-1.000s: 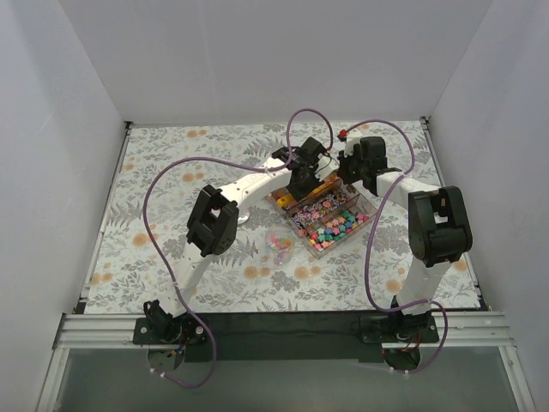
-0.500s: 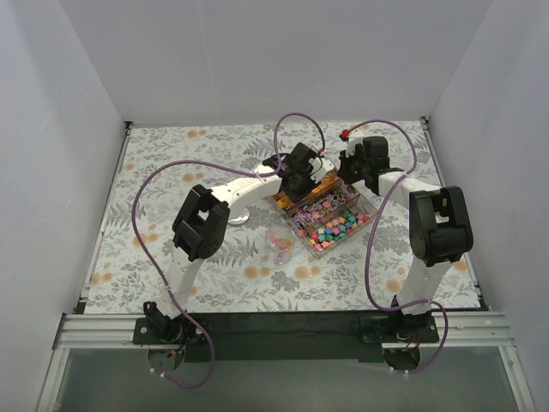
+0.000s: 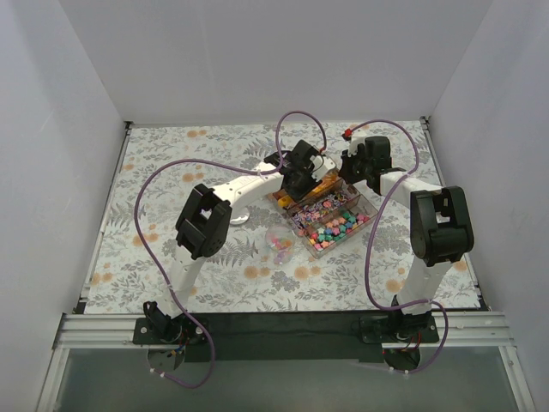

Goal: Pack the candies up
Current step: Scoop the fake candies from the storage box.

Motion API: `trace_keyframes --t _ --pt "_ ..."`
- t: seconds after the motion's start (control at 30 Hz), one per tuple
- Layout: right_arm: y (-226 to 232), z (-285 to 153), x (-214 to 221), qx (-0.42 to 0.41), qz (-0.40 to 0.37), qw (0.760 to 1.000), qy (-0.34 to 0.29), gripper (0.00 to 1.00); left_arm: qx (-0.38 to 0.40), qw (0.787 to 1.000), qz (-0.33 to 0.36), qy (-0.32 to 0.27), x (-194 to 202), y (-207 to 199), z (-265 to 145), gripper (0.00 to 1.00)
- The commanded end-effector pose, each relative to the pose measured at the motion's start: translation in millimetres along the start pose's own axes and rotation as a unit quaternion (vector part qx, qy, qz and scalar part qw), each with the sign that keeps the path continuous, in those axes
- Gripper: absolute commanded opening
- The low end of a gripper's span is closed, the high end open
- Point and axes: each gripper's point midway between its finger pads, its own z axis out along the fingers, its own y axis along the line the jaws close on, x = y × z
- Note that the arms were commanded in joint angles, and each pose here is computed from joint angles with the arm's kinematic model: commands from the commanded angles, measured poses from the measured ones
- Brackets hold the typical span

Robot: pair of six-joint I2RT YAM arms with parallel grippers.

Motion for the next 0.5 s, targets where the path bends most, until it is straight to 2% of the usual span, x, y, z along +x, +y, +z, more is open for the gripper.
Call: trace_keyframes --t 0.0,0.13,0.17,0.3,0.47 --pt "26 1 -7 -0.049 0.022 0.999 -0.007 0.01 0.051 0.997 0.017 -0.053 -27 -30 11 0.00" --pt "23 -1 -7 -0.046 0.030 0.998 -0.007 0.01 0.044 0.997 0.008 -0.062 -24 -29 3 0.00" --pt "17 -2 -7 -0.040 0.036 0.999 -0.008 0.01 0.032 0.996 0.006 -0.089 -38 -24 -11 0.00" --pt "8 -6 -8 -0.035 0.050 0.998 -0.012 0.01 0.013 0.993 -0.002 -0.119 -43 -14 -32 0.00" --pt "3 -7 -9 -0.033 0.052 0.998 -0.014 0.01 0.008 0.991 -0.008 -0.133 -45 -9 -45 0.00"
